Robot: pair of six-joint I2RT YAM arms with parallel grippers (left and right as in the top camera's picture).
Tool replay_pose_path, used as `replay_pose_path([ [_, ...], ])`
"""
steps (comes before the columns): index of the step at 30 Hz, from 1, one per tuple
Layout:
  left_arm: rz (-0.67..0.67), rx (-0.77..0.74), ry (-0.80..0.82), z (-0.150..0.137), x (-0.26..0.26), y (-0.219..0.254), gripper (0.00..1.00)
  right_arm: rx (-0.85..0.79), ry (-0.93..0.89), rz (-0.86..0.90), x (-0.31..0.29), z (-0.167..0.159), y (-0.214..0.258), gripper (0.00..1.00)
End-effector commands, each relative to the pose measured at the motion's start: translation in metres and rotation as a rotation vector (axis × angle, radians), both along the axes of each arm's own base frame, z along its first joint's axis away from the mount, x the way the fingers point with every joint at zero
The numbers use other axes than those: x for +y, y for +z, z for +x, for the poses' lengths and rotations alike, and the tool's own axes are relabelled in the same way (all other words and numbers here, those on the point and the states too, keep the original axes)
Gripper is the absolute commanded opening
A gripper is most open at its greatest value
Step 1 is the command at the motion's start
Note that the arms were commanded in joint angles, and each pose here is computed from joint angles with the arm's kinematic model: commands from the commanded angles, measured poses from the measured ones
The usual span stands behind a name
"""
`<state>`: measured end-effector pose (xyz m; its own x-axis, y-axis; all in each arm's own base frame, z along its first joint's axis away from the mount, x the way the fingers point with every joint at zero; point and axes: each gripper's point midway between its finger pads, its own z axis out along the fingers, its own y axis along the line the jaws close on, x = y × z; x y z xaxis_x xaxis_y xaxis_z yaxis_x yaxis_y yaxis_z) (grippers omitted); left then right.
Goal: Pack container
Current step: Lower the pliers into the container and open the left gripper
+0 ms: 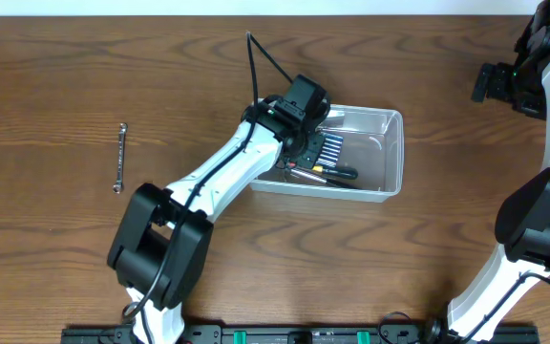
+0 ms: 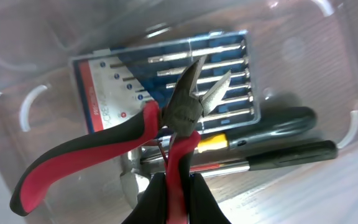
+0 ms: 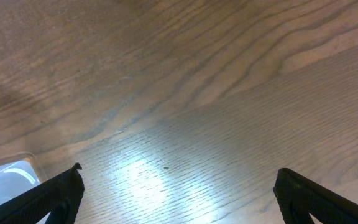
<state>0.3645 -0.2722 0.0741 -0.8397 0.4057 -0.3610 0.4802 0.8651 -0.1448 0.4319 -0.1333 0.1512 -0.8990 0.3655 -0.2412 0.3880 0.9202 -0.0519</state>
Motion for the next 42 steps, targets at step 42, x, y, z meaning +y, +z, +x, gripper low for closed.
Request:
replay_pose_path([
  [42, 0.035, 0.048, -0.012, 0.0, 0.0, -0.027, 0.06, 0.0, -0.018, -0.001, -0.003, -0.002, 0.0, 0.99],
])
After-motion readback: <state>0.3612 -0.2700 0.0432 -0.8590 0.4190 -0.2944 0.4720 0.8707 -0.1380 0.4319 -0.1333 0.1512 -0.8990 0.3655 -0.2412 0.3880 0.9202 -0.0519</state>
